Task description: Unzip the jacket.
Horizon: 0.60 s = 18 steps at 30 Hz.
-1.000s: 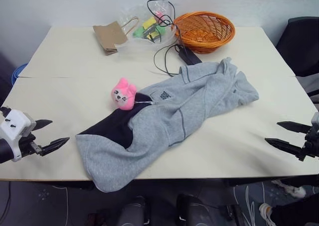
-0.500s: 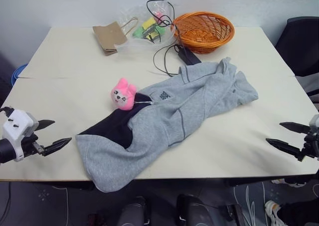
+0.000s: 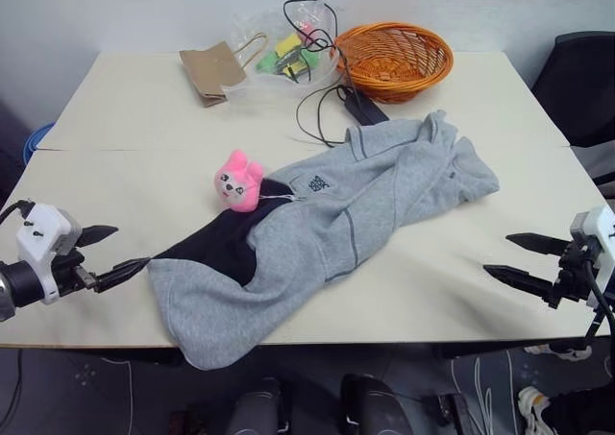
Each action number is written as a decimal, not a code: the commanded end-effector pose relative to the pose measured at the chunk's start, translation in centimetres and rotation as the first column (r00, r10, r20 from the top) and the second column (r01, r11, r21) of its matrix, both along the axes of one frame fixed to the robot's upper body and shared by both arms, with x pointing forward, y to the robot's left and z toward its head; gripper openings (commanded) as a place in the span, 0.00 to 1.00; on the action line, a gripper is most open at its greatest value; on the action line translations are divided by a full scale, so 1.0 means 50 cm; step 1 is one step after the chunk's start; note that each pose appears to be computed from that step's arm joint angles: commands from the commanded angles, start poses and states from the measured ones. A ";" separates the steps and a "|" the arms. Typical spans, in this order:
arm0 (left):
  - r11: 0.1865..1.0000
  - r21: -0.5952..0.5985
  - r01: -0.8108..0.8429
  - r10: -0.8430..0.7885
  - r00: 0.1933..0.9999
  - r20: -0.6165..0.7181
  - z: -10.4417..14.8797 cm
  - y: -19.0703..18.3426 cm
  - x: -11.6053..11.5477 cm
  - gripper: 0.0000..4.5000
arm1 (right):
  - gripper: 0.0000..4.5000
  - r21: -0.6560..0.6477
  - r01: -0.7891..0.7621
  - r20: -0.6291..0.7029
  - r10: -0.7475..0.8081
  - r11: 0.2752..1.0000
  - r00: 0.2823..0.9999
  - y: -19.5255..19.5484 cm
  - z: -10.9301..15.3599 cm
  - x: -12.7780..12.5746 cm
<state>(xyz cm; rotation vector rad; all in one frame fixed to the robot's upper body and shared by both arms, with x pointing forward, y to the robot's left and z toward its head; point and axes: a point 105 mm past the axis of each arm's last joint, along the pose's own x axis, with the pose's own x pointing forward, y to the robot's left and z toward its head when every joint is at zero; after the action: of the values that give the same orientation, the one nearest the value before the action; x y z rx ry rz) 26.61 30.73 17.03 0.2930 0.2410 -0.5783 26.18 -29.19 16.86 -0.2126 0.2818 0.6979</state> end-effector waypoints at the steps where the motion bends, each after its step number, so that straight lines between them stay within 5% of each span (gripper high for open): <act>1: 0.998 -0.015 0.057 -0.056 0.997 0.060 0.029 -0.041 0.018 1.00 | 0.99 -0.007 -0.052 0.065 0.052 0.999 0.997 0.038 0.048 -0.003; 5: 0.994 0.006 0.110 -0.110 0.987 0.114 0.043 -0.107 0.061 1.00 | 0.99 -0.011 -0.186 0.061 0.187 0.982 0.981 0.102 0.052 -0.021; 13: 0.989 -0.097 0.107 -0.091 0.983 0.162 0.060 -0.243 0.221 1.00 | 0.99 0.052 -0.338 0.198 0.322 0.940 0.926 0.267 0.093 -0.015; 18: 0.994 -0.080 0.069 -0.061 0.993 0.102 0.025 -0.261 0.268 1.00 | 0.99 0.050 -0.362 0.230 0.342 0.931 0.911 0.316 0.104 -0.017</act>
<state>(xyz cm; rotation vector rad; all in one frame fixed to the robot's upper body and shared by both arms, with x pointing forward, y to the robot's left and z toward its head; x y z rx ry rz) 39.60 17.29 17.84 0.2233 0.1262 -0.6626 25.70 -14.16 21.26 -0.2422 0.0354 1.0276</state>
